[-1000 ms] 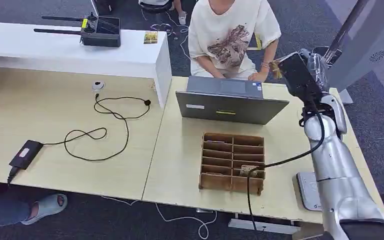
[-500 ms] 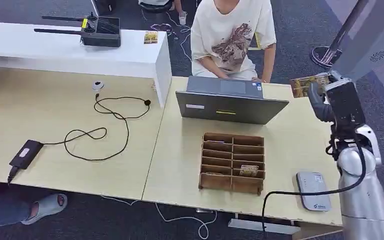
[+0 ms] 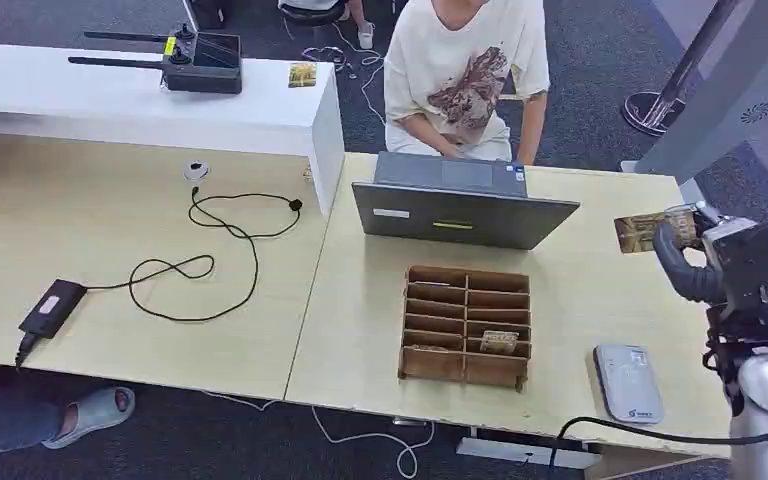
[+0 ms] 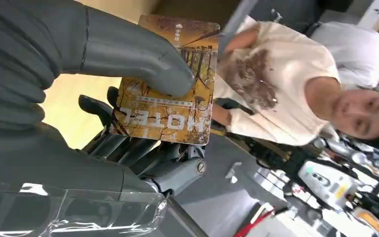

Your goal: Pass the card to the sensor for recognition and then transmit it.

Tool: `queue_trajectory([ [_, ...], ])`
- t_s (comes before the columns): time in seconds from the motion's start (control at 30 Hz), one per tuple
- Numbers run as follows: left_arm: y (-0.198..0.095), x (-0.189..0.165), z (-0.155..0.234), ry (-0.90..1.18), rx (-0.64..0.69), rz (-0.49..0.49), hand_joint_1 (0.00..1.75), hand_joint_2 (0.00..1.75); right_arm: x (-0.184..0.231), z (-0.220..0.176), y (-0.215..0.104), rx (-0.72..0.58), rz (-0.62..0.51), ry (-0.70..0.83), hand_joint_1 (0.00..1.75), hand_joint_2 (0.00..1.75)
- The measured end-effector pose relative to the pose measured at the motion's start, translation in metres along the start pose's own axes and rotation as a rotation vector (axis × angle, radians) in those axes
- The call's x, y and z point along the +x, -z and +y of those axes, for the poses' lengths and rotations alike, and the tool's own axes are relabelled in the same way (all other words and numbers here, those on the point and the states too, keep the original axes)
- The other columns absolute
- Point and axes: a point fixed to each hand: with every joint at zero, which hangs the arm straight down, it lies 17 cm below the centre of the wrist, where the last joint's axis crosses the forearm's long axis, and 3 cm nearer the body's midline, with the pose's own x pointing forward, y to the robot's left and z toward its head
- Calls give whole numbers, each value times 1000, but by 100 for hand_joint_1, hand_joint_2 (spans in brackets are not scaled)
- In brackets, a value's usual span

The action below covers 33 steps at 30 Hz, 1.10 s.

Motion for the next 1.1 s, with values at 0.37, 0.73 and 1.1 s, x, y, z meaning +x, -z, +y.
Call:
queue_trajectory([
  [0.37, 1, -4, 0, -1, 3, -4, 0, 0, -39, -17, -50, 65, 64, 31, 175, 175],
  [0.73, 1, -7, 0, -1, 2, 3, 0, 0, -79, -17, -79, 102, 178, -20, 175, 175],
  [1.1, 1, -8, 0, -1, 3, 5, 0, 0, -105, 8, -96, 152, 246, 2, 175, 175],
])
